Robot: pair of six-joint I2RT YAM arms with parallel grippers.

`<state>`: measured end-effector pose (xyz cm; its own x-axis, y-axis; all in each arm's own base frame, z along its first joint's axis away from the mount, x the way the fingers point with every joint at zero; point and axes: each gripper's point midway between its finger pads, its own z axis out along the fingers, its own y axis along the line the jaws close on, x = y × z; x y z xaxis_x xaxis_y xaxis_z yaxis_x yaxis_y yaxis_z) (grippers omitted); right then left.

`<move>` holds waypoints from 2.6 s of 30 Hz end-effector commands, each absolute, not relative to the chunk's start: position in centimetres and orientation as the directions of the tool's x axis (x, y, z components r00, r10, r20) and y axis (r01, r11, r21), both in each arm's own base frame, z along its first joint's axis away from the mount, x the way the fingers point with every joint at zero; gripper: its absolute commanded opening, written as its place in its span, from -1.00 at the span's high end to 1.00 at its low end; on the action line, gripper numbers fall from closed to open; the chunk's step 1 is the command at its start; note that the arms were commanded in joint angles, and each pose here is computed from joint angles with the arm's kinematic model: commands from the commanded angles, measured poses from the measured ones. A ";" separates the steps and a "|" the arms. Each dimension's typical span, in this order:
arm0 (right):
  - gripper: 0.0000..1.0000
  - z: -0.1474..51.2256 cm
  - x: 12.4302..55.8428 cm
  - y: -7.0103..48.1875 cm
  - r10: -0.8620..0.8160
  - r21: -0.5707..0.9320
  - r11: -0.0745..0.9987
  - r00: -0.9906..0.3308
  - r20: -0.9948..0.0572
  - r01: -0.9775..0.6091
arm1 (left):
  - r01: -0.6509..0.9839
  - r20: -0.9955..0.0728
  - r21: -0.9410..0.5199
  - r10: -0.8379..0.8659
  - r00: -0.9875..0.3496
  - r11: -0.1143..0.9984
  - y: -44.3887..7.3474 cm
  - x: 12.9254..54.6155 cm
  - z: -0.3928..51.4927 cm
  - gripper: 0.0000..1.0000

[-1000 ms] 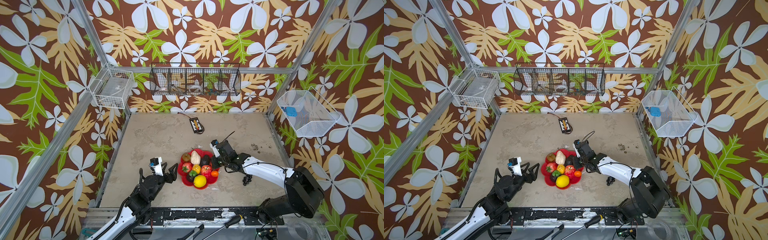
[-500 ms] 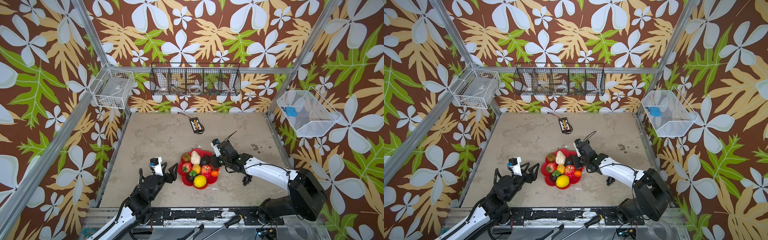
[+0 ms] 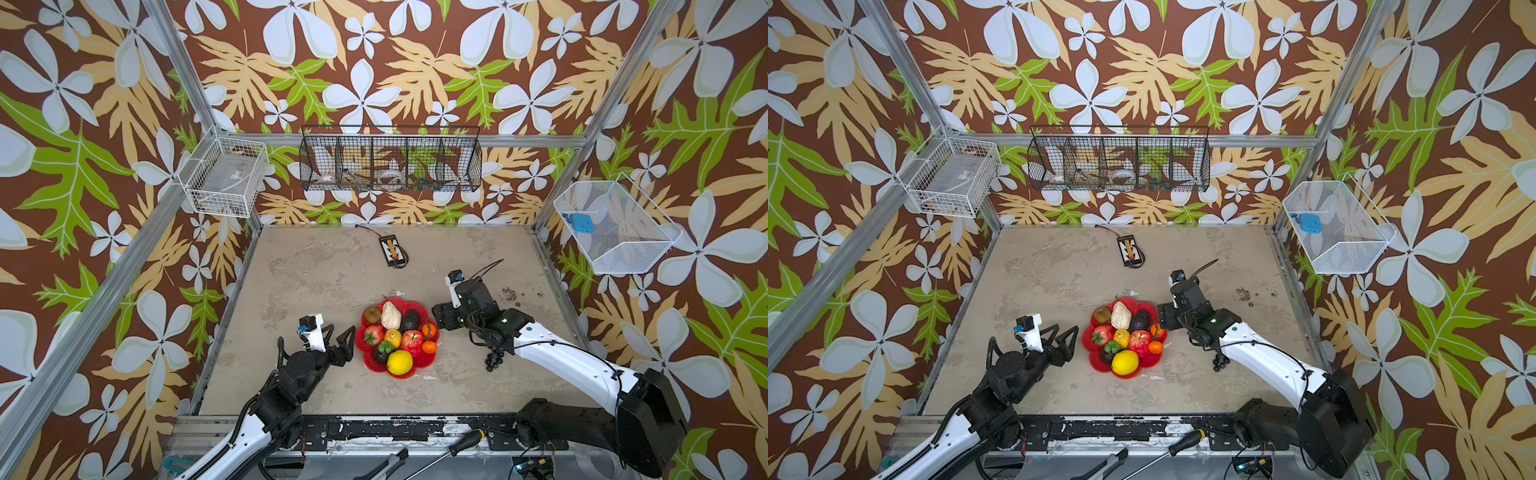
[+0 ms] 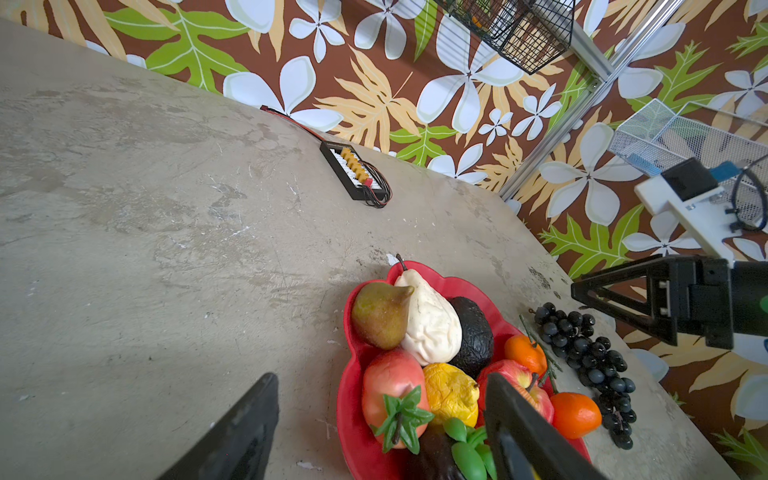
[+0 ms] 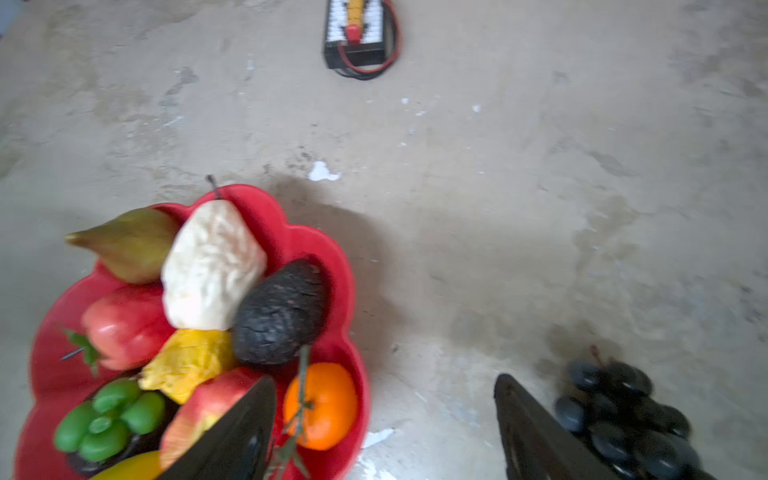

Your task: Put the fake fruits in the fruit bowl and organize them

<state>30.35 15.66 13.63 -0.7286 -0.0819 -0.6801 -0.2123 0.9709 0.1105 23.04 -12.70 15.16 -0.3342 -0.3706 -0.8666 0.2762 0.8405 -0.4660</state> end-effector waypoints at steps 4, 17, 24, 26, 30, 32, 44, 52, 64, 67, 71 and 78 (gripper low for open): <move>-0.68 12.2 29.4 9.3 0.052 0.079 0.997 -0.769 -0.637 0.003 | 0.277 -0.867 -0.471 -0.381 -0.321 0.838 -12.6 23.1 15.5 -0.57; -0.99 9.3 30.7 3.8 0.248 0.222 0.964 -0.780 -0.575 0.143 | 0.282 -0.866 -0.474 -0.383 -0.322 0.834 -12.7 23.1 15.6 -0.57; -1.00 7.0 31.9 5.4 0.210 0.251 0.964 -0.832 -0.514 0.088 | 0.279 -0.866 -0.473 -0.383 -0.322 0.836 -12.6 23.1 15.5 -0.58; -0.99 6.5 32.2 5.7 0.200 0.255 0.964 -0.844 -0.499 0.078 | 0.280 -0.866 -0.474 -0.384 -0.320 0.835 -12.6 23.1 15.6 -0.58; -0.89 5.6 32.3 7.6 0.125 0.240 0.971 -0.872 -0.474 0.008 | 0.280 -0.866 -0.474 -0.384 -0.320 0.835 -12.6 23.1 15.6 -0.58; -0.80 5.1 31.9 8.5 0.087 0.221 0.975 -0.884 -0.460 -0.019 | 0.280 -0.866 -0.473 -0.383 -0.321 0.835 -12.6 23.1 15.6 -0.58; -0.37 5.7 27.2 12.7 -0.021 0.262 0.953 -0.896 -0.444 -0.153 | 0.283 -0.863 -0.478 -0.386 -0.325 0.832 -12.8 23.1 15.5 -0.58; -0.31 6.7 26.0 13.6 -0.061 0.181 0.970 -0.885 -0.461 -0.161 | 0.282 -0.864 -0.476 -0.384 -0.325 0.833 -12.8 23.1 15.5 -0.58; 0.19 8.7 26.1 14.7 -0.200 0.021 0.971 -0.864 -0.463 -0.237 | 0.282 -0.864 -0.476 -0.384 -0.325 0.833 -12.7 23.1 15.5 -0.58; 0.27 7.9 25.9 15.6 -0.249 0.003 0.961 -0.872 -0.421 -0.276 | 0.282 -0.863 -0.477 -0.384 -0.327 0.832 -12.8 23.1 15.6 -0.58; 0.36 6.9 25.8 16.3 -0.283 0.001 0.952 -0.881 -0.380 -0.306 | 0.280 -0.864 -0.477 -0.386 -0.325 0.833 -12.7 23.0 15.6 -0.58; 0.50 5.7 25.5 17.5 -0.401 -0.086 0.915 -0.861 -0.313 -0.395 | 0.281 -0.864 -0.478 -0.387 -0.323 0.832 -12.6 23.0 15.7 -0.59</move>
<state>25.68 17.91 5.97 -0.8723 -0.3477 -0.3439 -0.3606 0.9323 -0.0281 22.93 -12.70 15.30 -0.3321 -0.3754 -0.8653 0.2812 0.8363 -0.4707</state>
